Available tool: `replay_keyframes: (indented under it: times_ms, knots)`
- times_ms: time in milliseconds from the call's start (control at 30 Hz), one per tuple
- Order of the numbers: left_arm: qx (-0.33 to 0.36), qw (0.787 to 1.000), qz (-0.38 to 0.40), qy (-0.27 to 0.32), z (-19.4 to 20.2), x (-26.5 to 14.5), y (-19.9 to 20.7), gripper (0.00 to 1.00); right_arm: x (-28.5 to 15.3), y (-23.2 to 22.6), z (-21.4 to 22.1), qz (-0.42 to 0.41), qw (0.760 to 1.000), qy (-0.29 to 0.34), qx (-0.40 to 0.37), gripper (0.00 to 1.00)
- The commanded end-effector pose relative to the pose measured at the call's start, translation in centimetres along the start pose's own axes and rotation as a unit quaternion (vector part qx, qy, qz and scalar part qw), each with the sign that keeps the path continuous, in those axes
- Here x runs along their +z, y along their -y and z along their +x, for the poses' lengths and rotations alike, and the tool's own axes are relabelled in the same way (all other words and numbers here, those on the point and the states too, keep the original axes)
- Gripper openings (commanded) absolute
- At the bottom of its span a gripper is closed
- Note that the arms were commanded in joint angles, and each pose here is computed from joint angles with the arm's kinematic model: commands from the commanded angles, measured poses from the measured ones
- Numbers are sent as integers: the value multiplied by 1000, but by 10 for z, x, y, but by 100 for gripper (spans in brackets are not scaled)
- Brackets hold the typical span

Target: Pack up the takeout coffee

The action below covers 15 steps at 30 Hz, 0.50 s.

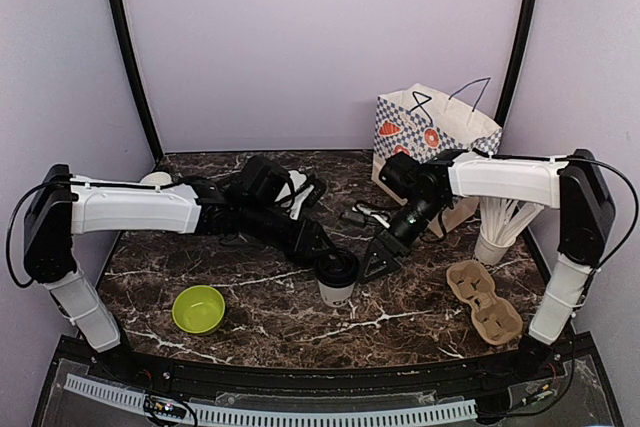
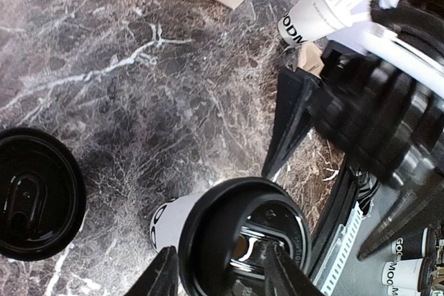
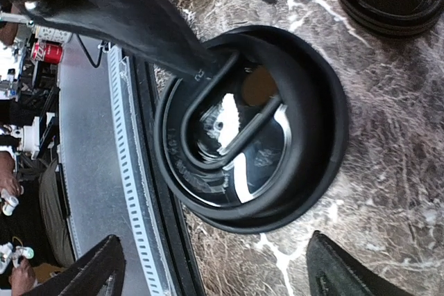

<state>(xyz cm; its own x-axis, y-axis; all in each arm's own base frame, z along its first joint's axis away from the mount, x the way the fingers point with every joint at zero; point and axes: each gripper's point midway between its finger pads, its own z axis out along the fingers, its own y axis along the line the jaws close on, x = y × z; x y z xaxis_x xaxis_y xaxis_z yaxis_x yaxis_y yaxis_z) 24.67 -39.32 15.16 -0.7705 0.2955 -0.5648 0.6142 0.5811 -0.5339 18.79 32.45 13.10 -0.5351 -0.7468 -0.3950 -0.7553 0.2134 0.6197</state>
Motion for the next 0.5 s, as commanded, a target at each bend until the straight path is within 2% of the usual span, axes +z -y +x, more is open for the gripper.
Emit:
replay_keyframes:
  times_ms: [0,300,467]
  knots:
    - [-9,1000,26,12,-4,5,7,43,9,-2,-6,-13,1000,-5,-6,94]
    - [-49,999,16,10,21,12,-11,37,18,13,-12,12,1000,-18,10,87]
    - [-66,998,18,12,30,10,-14,33,20,22,-16,26,999,-20,19,87]
